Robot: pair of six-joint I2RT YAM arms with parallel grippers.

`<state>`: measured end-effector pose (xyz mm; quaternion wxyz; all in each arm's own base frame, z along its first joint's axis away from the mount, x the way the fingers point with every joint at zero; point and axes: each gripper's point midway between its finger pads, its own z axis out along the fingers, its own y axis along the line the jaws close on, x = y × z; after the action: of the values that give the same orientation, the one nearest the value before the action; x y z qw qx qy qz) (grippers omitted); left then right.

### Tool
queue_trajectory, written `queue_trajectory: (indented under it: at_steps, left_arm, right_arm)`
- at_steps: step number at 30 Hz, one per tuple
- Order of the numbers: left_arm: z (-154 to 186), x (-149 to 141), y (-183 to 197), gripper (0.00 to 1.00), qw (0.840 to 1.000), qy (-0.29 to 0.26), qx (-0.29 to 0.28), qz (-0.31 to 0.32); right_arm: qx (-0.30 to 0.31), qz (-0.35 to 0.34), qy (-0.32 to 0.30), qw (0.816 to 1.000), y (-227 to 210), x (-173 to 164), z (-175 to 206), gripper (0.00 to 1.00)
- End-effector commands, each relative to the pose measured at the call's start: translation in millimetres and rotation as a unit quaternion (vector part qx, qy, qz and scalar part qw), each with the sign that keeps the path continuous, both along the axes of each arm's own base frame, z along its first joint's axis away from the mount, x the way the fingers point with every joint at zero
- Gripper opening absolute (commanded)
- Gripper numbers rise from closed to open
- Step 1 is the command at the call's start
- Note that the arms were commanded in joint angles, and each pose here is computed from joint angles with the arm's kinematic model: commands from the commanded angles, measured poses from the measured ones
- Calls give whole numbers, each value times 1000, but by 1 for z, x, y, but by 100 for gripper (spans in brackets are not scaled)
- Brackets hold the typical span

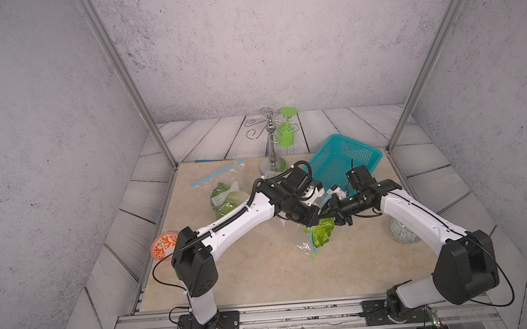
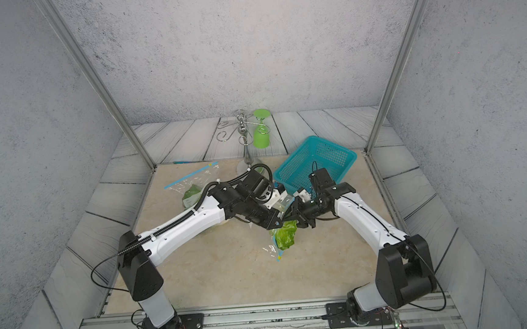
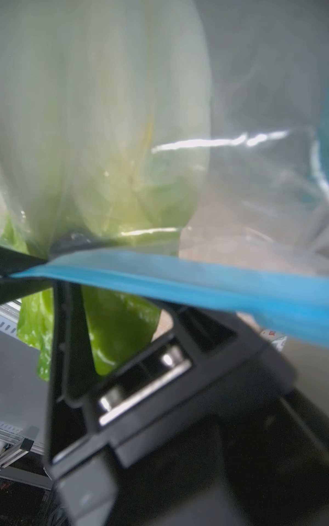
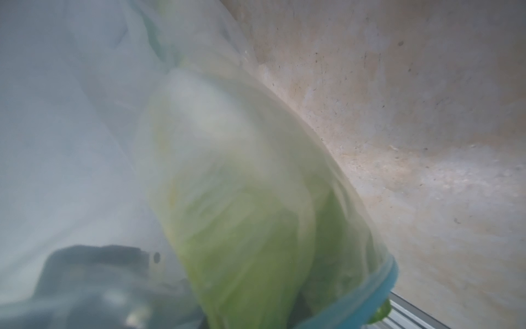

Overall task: Put the chinese cabbages into a zipper bag and zip it
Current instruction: Place the Chinese cabbage in the zipper food storage bag, then adjust the zipper food storage bag at the center of the board.

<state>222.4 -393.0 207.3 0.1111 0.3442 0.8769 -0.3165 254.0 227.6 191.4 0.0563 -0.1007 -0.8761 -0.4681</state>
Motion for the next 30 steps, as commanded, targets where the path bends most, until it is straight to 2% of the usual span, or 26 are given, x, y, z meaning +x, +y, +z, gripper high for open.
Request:
queue_trajectory:
  at_steps: [1,4,7,12,14,15,18,20,25,26,30]
  left_arm:
    - [10,-15,-16,0,998,27,-42,-31]
    - [10,-10,-13,0,997,48,-52,-16]
    - [11,1,-8,0,996,60,-67,7]
    - [9,26,7,0,993,76,-71,56]
    - [12,35,12,0,991,78,-82,76]
    - [15,38,14,0,990,78,-89,80]
    - [23,39,14,0,988,81,-101,80]
    - [26,38,13,0,987,87,-106,79]
    - [24,37,13,0,986,95,-106,81]
    - [23,37,13,0,986,96,-106,82]
    - [18,38,13,0,986,98,-100,85]
  right_arm:
    - [80,-12,-26,996,19,26,28,51]
    - [71,-20,-57,996,16,28,37,64]
    - [54,-6,-64,996,5,18,36,70]
    - [45,-12,-87,995,-25,6,52,72]
    - [15,-8,-107,994,-42,-1,56,72]
    - [-19,-3,-113,993,-51,-6,52,72]
    - [-132,5,-101,986,-79,-19,17,65]
    - [-135,1,-90,987,-78,-25,-1,60]
    - [-131,-47,-86,987,-75,-22,-35,61]
    - [-130,-58,-85,986,-74,-18,-42,58]
    - [-130,-98,-99,982,-75,4,-57,38]
